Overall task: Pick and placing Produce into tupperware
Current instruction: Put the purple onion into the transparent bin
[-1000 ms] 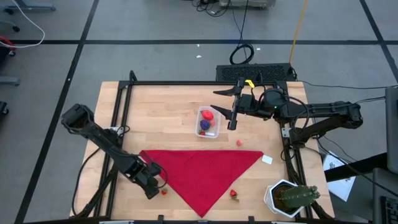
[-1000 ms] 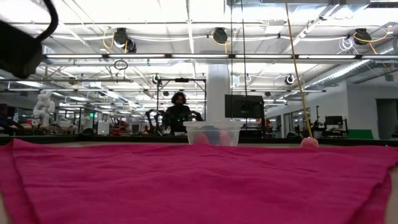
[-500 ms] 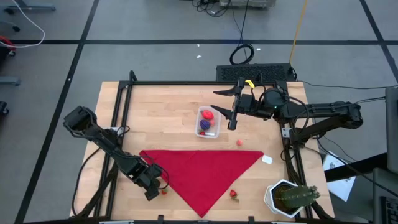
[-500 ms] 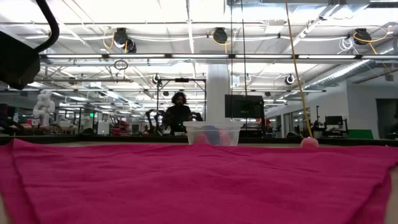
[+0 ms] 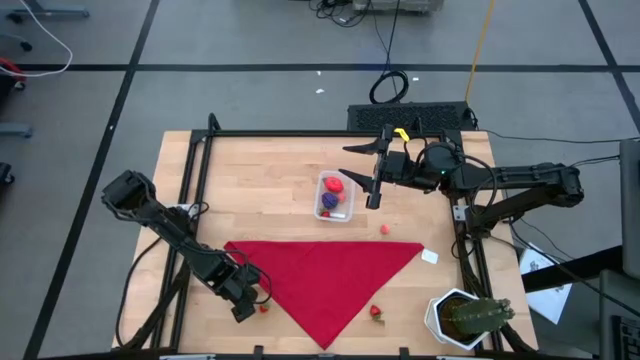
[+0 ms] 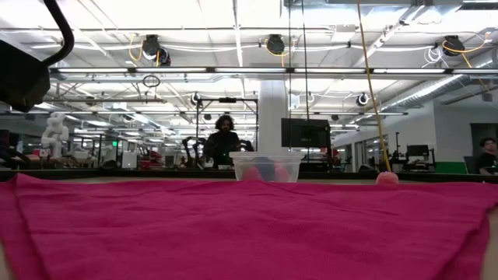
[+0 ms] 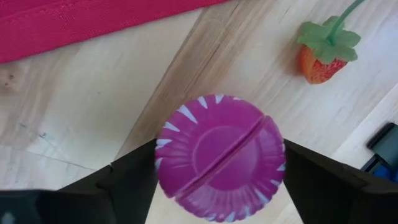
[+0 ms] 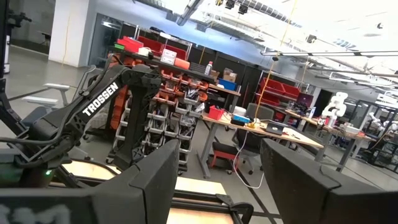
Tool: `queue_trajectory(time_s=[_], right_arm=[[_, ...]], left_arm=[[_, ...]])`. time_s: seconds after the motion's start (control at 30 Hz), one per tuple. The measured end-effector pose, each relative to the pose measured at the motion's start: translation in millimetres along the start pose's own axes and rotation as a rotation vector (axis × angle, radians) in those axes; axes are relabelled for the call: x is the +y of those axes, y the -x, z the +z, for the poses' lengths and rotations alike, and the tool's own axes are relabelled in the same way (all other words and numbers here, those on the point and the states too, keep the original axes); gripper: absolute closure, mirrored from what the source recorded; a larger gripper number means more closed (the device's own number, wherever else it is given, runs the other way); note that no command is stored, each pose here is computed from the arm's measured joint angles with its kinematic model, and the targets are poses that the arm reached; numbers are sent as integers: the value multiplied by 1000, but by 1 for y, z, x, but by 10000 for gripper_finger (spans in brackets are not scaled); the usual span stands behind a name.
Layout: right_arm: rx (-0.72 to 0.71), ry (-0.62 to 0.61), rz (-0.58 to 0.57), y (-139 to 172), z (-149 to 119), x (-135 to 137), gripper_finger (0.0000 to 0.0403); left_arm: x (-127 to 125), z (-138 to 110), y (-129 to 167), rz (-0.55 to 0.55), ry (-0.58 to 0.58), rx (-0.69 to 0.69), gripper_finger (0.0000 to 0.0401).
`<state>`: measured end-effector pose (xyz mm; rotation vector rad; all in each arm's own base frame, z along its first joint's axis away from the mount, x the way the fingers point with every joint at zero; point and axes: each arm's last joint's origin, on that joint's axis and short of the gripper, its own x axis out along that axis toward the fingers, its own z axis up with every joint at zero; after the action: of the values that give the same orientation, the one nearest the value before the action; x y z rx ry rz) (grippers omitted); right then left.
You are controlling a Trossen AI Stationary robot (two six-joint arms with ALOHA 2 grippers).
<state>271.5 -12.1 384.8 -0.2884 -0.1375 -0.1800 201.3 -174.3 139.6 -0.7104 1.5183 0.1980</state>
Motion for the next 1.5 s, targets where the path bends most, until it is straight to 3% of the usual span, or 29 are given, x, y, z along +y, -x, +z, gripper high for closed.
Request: queue_trajectory(time_s=[0.3, 0.83, 1.13, 1.5], right_arm=[[0, -1, 1, 0, 0, 0, 183], [0, -1, 0, 0, 0, 0, 183], [6, -1, 2, 0, -1, 0, 183], [6, 0, 2, 0, -1, 0, 183]], left_arm=[[1, 0, 0, 6, -10, 0, 144], [1, 2, 6, -24, -16, 7, 126], [0, 2, 33, -116, -41, -56, 125], [21, 18, 67, -105, -41, -118, 125]])
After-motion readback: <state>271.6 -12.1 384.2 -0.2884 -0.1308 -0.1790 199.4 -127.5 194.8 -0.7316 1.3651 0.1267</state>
